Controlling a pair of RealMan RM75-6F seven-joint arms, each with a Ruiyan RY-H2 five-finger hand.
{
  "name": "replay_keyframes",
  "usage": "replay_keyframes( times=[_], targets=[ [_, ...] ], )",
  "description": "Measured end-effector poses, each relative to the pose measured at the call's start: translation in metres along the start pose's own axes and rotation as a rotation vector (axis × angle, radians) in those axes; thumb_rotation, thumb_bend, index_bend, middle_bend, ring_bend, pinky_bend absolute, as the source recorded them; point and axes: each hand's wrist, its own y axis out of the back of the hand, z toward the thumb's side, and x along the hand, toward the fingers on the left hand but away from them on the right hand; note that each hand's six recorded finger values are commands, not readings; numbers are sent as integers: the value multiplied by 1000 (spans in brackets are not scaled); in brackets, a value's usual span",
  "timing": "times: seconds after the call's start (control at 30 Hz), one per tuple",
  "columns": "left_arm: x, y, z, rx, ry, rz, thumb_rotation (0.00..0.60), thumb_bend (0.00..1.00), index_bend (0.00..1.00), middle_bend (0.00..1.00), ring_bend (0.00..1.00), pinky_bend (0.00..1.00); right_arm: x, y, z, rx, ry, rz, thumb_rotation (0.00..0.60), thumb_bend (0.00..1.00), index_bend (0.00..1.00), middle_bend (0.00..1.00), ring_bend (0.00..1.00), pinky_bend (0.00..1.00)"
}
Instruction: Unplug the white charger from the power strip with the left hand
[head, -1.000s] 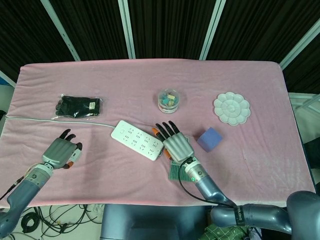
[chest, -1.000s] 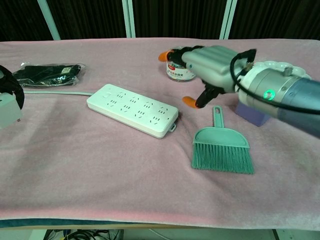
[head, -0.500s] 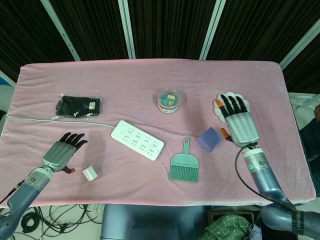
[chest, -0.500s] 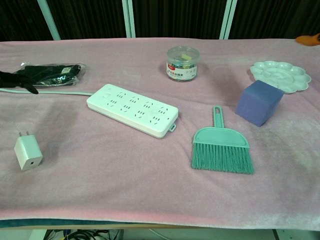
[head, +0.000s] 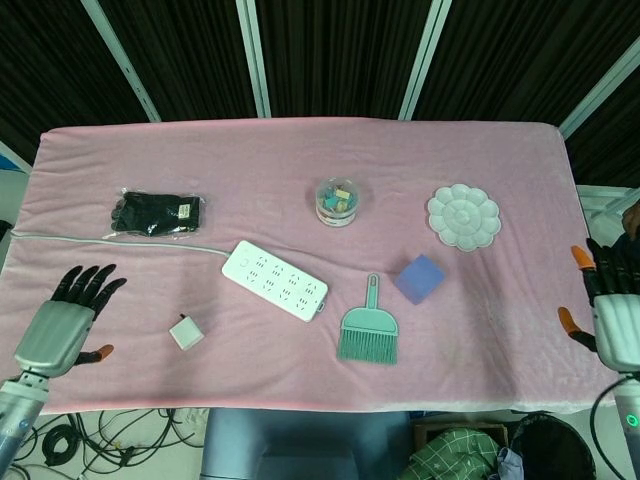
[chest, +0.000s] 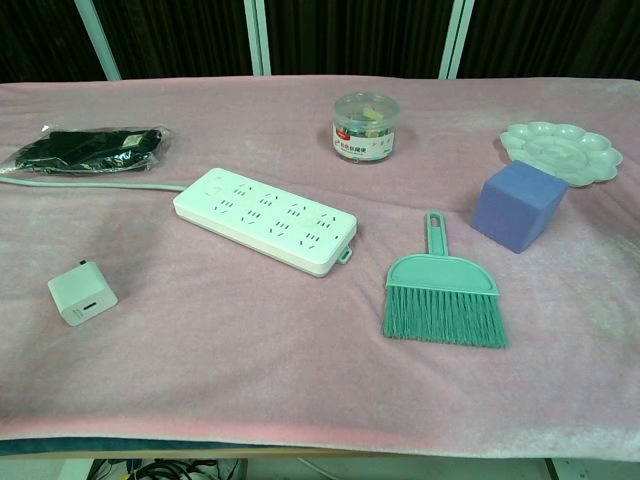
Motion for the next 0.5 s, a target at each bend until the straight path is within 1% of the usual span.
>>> replay_keyframes(
  times=[0.13, 0.23, 0.37, 0.5],
  targets=[
    [-40, -5, -15, -26, 104, 11, 600, 66, 103, 29, 0, 0, 44, -8, -8, -14, 2, 5, 600, 235, 23, 8, 20, 53],
    [-62, -10, -22, -44, 152, 14, 600, 65, 102, 25, 0, 0, 62, -14, -5, -8, 32, 23, 600, 234, 20, 8, 22, 54],
    [-71, -13, -26, -82, 158, 18, 600, 65, 100, 24, 0, 0, 72, -20, 4, 4, 62, 42, 600, 235, 14, 8, 23, 53],
    [-74, -8, -26, -104, 135, 54, 600, 65, 100, 20, 0, 0, 75, -29, 9, 5, 80, 93, 600, 235, 8, 8, 23, 53]
  ],
)
